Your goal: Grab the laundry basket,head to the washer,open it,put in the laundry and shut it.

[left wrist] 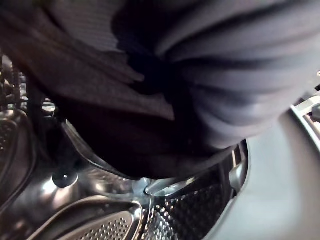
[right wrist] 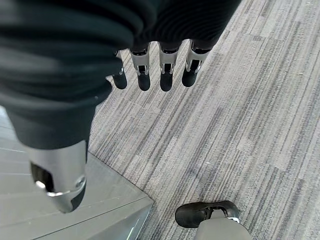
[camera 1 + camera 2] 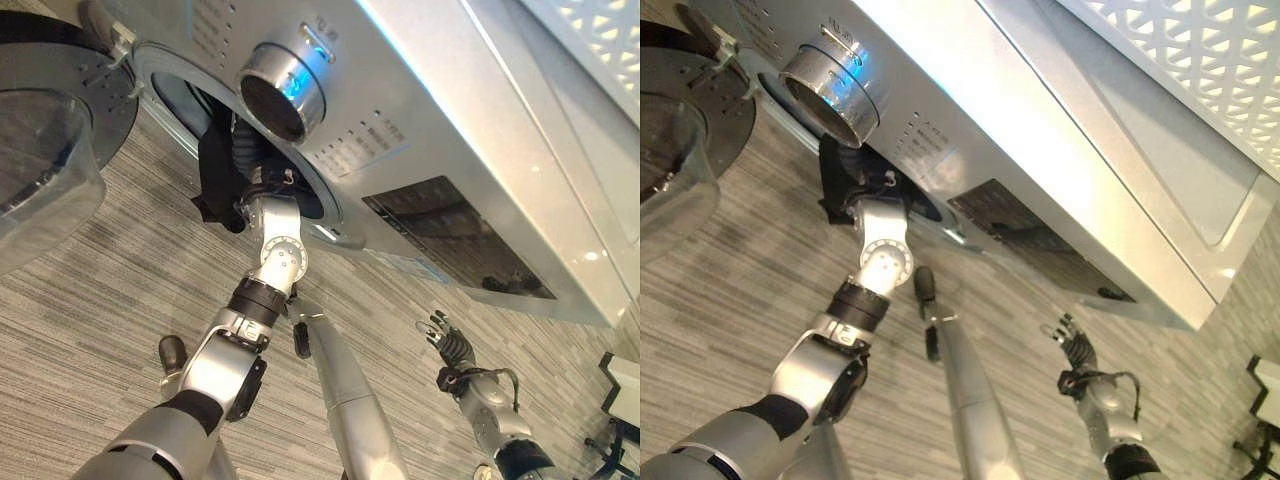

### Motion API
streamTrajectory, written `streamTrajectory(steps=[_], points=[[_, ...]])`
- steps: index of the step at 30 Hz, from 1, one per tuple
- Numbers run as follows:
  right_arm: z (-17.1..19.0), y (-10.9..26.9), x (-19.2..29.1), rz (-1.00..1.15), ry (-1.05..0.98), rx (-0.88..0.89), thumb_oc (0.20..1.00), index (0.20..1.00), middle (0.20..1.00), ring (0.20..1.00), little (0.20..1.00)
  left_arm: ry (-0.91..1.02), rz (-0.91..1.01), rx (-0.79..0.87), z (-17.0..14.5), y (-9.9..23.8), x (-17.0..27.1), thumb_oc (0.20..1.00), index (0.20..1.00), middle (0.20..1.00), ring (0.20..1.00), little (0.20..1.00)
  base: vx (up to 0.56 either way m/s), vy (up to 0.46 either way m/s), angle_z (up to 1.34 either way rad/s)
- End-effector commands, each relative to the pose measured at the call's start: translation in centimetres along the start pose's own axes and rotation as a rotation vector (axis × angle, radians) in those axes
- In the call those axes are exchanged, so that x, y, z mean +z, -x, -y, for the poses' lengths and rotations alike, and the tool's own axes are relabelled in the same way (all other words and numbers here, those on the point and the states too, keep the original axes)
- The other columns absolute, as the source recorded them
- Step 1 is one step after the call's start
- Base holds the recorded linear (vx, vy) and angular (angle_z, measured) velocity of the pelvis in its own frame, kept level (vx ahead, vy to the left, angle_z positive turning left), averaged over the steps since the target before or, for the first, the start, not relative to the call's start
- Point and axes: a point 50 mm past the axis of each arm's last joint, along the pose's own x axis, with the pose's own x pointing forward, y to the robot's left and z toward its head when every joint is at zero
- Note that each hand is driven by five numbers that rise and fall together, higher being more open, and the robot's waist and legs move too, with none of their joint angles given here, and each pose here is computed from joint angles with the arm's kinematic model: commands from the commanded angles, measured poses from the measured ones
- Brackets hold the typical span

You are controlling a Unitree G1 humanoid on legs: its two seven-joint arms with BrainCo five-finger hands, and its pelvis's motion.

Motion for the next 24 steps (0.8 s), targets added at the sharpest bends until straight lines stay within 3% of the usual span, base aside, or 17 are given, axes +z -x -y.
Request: streamTrajectory(steps=[1,7,13,17,18,24], points=[[1.3,0.0,2.6,0.104,0.014,-0.027,1.0,1.0,1.0,1.0,1.0,0.122,-0.083,-0.507,12.1,3.9,-3.0,0.2,0.2,0.2,0.2,0.2,0.0,0.0,0.0],[0.6,0.1,3.1,0.139,-0.01,-0.009,1.0,1.0,1.0,1.0,1.0,0.145,-0.026,-0.505,10.4,4.3,-1.1,0.2,0.2,0.2,0.2,0.2,0.0,0.011,0.05],[-0.3,0.4,3.3,0.174,-0.047,-0.004,1.0,1.0,1.0,1.0,1.0,0.078,-0.004,-0.397,5.6,4.6,0.2,0.2,0.2,0.2,0.2,0.2,-0.01,0.015,0.06],[-0.3,0.4,3.3,0.174,-0.047,-0.004,1.0,1.0,1.0,1.0,1.0,0.078,-0.004,-0.397,5.6,4.6,0.2,0.2,0.2,0.2,0.2,0.2,0.0,0.009,0.02],[-0.8,0.4,3.1,0.18,-0.081,-0.006,1.0,1.0,1.0,1.0,1.0,-0.052,-0.033,-0.229,0.4,4.6,0.0,0.2,0.2,0.2,0.2,0.2,-0.02,0.05,-0.01],[-0.2,0.5,3.5,0.195,-0.081,-0.028,1.0,1.0,1.0,1.0,1.0,-0.109,-0.062,-0.195,-1.2,4.9,-0.2,0.2,0.2,0.2,0.2,0.2,-0.01,0.044,-0.02]])
